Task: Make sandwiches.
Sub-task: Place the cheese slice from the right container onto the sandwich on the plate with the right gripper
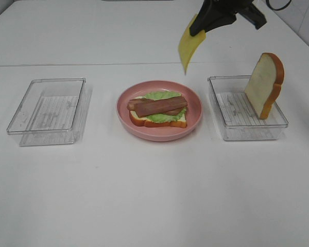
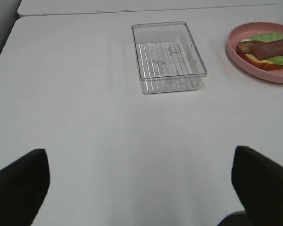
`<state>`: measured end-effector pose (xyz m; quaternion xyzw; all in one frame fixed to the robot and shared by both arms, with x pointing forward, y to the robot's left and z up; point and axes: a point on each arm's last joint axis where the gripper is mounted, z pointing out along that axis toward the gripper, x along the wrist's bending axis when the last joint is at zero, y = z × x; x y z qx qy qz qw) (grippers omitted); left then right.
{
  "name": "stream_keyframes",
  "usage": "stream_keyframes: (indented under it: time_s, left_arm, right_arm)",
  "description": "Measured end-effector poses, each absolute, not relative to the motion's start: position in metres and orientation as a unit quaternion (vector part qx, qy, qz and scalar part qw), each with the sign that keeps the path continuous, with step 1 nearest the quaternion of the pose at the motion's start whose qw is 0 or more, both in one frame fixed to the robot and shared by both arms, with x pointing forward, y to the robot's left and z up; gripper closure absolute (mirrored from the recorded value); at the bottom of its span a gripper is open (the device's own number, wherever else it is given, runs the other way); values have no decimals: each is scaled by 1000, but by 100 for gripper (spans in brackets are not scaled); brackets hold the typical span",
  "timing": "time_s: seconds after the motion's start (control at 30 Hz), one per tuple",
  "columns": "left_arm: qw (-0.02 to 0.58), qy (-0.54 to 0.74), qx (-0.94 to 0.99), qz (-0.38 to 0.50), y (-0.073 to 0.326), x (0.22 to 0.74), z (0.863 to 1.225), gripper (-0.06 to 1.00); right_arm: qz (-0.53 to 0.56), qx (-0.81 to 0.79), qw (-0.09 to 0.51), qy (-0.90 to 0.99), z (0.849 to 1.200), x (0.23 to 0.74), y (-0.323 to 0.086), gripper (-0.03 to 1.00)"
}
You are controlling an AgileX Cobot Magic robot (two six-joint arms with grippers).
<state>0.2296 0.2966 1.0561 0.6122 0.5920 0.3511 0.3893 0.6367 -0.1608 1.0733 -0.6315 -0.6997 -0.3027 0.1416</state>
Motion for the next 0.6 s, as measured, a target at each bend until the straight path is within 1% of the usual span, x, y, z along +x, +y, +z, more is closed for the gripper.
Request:
stream_keyframes:
  time_s: [0.03,0.07,0.1,0.2,0.27,0.4,0.5,0.53,0.57,0.6]
  left_arm:
    - [389,592,612,351,297,230,1056,-5]
    - [389,592,612,351,297,230,1056,-5]
    - [389,592,612,351,297,230,1056,-5]
    - [389,592,612,351,297,230,1056,-5]
    - [389,592,612,351,297,230,1056,-5]
    - [389,592,612,351,297,230,1056,-5]
    - [389,592,612,351,297,230,1056,-5]
    - [389,592,612,351,297,230,1056,-5]
    - [389,592,612,351,297,230,1056,-5]
    - [389,592,612,351,297,230,1056,-5]
  right_arm:
    - [-303,-631,142,-700,1073,637,-161,97]
    - [-313,-620,169,-699,1068,633,-156,97]
    - [-313,-616,185,-699,1061,630,-154,97]
    - [-311,-617,190,-698,1056,629,-154,97]
    - [-321,-625,177,-689,1047,631,-154,97]
    - [-336,-631,159,-681,1044,635,-149,97]
    - [-354,-630,177,-669,1040,637,-136,97]
    - [-358,-625,199,-665,1031,638,-126,97]
    - [-358,-625,199,-665,1031,638,-126,97]
    - [-358,-622,211,-664,1024,639,-119,97]
